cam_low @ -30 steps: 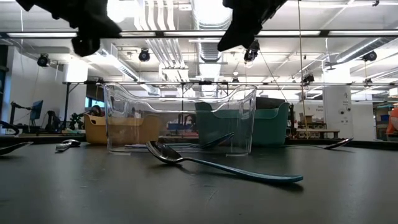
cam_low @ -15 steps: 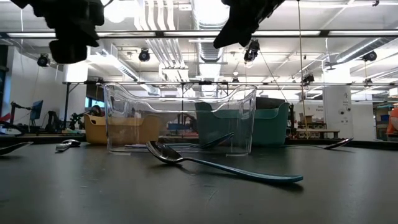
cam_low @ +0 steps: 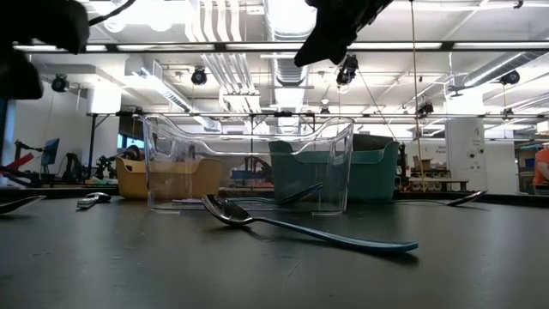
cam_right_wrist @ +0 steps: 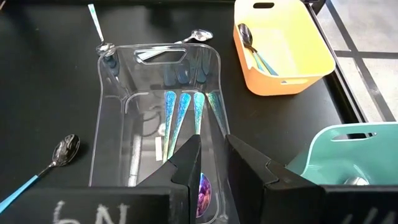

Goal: Sort silverware by color (type)
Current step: Put the blue patterned spoon into the green bin

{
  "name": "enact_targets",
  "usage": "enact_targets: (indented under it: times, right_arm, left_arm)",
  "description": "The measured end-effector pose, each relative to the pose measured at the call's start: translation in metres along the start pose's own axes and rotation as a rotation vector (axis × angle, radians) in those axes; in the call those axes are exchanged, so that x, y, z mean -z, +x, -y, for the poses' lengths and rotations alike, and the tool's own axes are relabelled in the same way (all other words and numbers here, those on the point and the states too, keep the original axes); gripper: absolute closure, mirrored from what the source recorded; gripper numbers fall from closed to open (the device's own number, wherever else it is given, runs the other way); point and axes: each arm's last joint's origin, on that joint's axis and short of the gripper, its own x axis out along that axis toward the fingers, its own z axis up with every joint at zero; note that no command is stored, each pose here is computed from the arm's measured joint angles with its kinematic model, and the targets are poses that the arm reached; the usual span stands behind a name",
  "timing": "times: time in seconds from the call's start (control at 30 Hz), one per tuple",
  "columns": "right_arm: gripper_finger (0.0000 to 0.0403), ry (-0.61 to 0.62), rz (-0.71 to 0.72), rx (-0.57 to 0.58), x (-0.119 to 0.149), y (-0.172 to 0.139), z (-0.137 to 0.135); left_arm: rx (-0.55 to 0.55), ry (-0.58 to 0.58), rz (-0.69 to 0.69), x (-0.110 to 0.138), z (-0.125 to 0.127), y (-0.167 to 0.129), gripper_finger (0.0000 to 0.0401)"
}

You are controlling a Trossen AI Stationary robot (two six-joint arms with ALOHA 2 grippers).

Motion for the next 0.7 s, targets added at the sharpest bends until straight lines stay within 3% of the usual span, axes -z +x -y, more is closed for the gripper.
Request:
enact_targets:
  times: [0.27, 0.7]
  right_arm:
    - [0.0340, 0.004, 0.008, 0.001, -0.001, 0.000, 0.000]
    - [0.0340, 0.006, 0.022, 0.002, -0.002, 0.000, 0.000]
  left_arm:
    - [-0.110, 0.131, -0.032, 0.020, 0.013, 0.024, 0.0363]
    - [-0.264, 0.159, 0.014, 0.032, 0.016, 0.045, 0.0363]
